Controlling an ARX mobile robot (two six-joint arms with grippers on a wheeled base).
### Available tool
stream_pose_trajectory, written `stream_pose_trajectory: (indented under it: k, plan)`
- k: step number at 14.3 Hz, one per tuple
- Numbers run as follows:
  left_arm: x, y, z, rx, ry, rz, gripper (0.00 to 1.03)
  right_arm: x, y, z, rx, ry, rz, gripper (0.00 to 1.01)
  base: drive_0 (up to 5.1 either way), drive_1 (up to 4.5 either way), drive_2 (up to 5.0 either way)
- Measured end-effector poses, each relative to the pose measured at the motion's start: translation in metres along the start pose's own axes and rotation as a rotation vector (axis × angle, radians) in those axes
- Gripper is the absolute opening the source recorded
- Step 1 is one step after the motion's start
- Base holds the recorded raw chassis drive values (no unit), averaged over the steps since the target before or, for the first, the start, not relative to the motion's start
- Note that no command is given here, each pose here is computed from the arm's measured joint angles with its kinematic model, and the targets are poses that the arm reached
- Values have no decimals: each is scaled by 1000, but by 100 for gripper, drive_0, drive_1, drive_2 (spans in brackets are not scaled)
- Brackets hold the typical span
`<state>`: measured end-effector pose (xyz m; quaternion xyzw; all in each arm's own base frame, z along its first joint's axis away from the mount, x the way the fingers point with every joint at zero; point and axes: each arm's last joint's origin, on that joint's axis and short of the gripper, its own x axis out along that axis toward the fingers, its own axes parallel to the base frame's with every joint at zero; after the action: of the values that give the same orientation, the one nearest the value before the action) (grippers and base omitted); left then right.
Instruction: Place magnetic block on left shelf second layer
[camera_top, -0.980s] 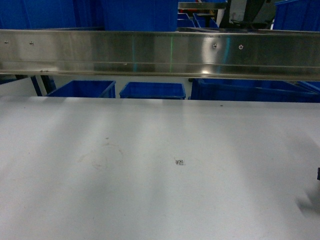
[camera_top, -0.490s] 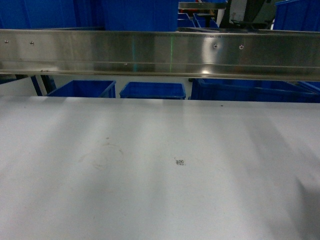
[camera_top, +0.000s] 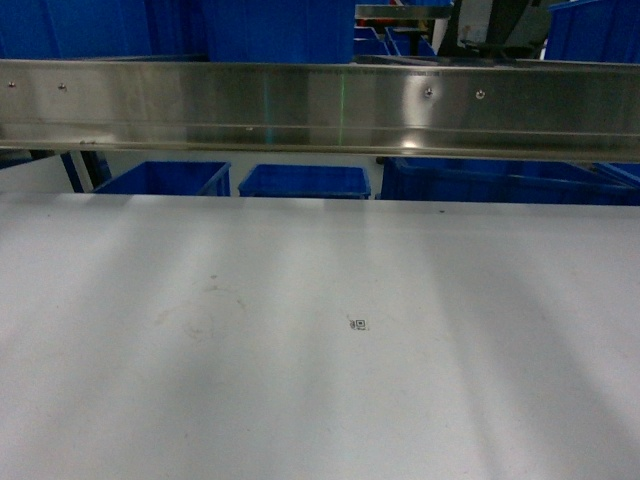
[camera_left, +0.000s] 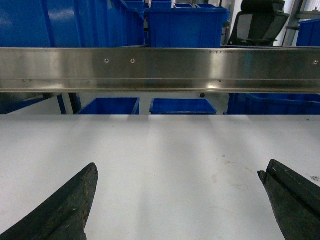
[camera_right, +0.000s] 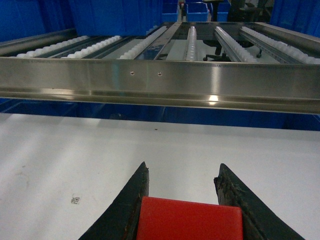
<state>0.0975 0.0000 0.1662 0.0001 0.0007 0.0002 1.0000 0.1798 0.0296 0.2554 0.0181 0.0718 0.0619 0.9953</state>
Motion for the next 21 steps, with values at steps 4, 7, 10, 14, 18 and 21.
stream_pose_trajectory:
  k: [4, 7, 10, 14, 18, 21]
  plan:
    - [0, 0, 0, 0, 0, 0, 98, -5, 3, 0, -28, -18, -15, 34, 0, 0, 0]
    - [0, 0, 0, 0, 0, 0, 98, -5, 2, 0, -28, -17, -16, 34, 0, 0, 0]
    - [0, 0, 0, 0, -3, -4, 98, -5, 2, 0, -29, -16, -16, 34, -329, 168, 168]
    - [0, 0, 0, 0, 0, 0, 98, -4, 2, -1, -29, -13, -19, 34, -486, 258, 258]
    - [0, 0, 0, 0, 0, 0, 98, -5, 2, -1, -29, -14, -19, 34, -479, 107, 364]
    - [0, 0, 0, 0, -1, 0, 98, -4, 2, -1, -30, -12, -19, 34, -481, 188, 313]
